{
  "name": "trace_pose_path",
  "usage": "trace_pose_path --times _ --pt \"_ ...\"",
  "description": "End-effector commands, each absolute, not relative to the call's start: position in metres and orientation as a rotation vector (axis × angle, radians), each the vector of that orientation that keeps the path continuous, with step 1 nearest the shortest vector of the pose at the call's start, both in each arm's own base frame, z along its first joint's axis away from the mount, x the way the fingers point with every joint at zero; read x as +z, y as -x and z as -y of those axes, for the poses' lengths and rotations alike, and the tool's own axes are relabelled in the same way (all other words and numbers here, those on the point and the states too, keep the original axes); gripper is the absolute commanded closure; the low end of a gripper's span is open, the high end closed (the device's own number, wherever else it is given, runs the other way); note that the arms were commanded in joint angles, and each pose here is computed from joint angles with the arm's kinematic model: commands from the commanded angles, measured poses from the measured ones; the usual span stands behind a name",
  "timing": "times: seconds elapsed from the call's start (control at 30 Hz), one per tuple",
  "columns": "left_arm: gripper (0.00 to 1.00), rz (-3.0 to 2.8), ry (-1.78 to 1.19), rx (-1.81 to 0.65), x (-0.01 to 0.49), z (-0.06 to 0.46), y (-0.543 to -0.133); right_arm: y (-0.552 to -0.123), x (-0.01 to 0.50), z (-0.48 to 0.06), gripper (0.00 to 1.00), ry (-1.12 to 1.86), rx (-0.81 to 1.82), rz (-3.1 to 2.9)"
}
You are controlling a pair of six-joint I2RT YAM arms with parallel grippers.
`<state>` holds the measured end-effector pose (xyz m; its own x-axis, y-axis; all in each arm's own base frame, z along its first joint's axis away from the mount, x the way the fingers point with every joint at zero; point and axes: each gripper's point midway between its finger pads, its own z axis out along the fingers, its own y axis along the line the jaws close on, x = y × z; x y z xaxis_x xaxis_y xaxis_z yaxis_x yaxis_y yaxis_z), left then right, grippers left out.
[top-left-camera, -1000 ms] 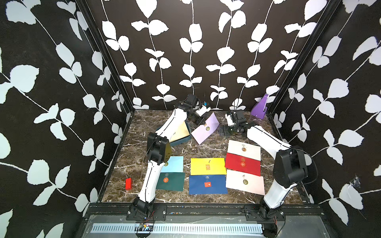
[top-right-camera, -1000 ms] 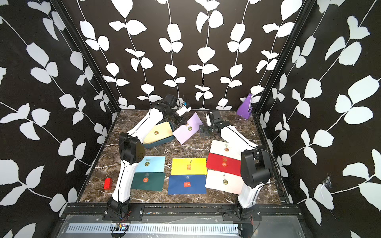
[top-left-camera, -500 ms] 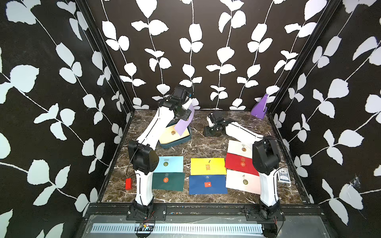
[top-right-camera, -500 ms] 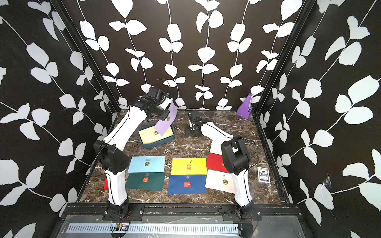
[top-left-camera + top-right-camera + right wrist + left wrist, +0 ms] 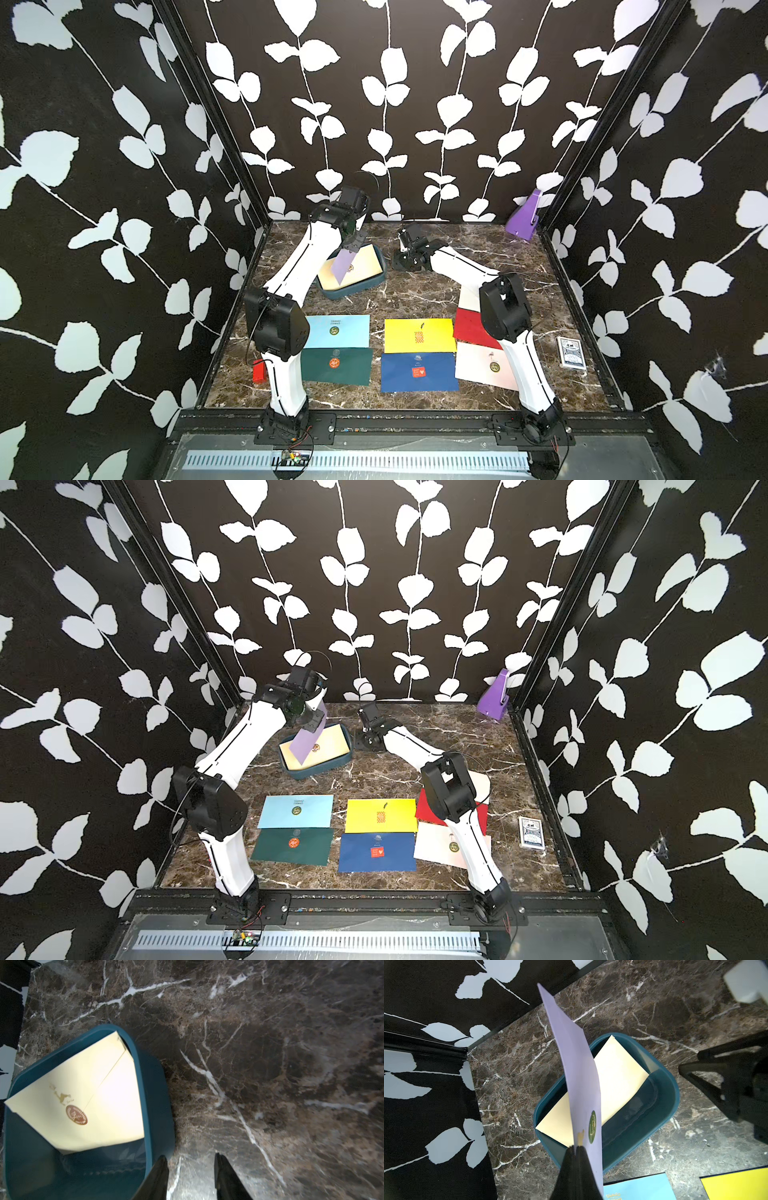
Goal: Put the sealed envelopes into the storage box
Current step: Move the storage box to the center of the board.
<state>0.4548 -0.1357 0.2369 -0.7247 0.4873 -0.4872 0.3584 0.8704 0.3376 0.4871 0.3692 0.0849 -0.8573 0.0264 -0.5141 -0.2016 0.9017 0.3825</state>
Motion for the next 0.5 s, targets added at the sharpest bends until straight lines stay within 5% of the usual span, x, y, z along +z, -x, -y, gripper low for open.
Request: trace_pose_path --times 0.0,0.47 --pt "1.0 -2.406 -0.557 0.317 0.261 0.124 -0.451 -0.498 0.111 -0.398 0.61 0.125 0.684 -2.44" --pt "1.0 -2.417 -0.553 0.31 0.258 0.119 -0.449 -0.497 0.112 -0.412 0.62 0.102 0.746 -2.403"
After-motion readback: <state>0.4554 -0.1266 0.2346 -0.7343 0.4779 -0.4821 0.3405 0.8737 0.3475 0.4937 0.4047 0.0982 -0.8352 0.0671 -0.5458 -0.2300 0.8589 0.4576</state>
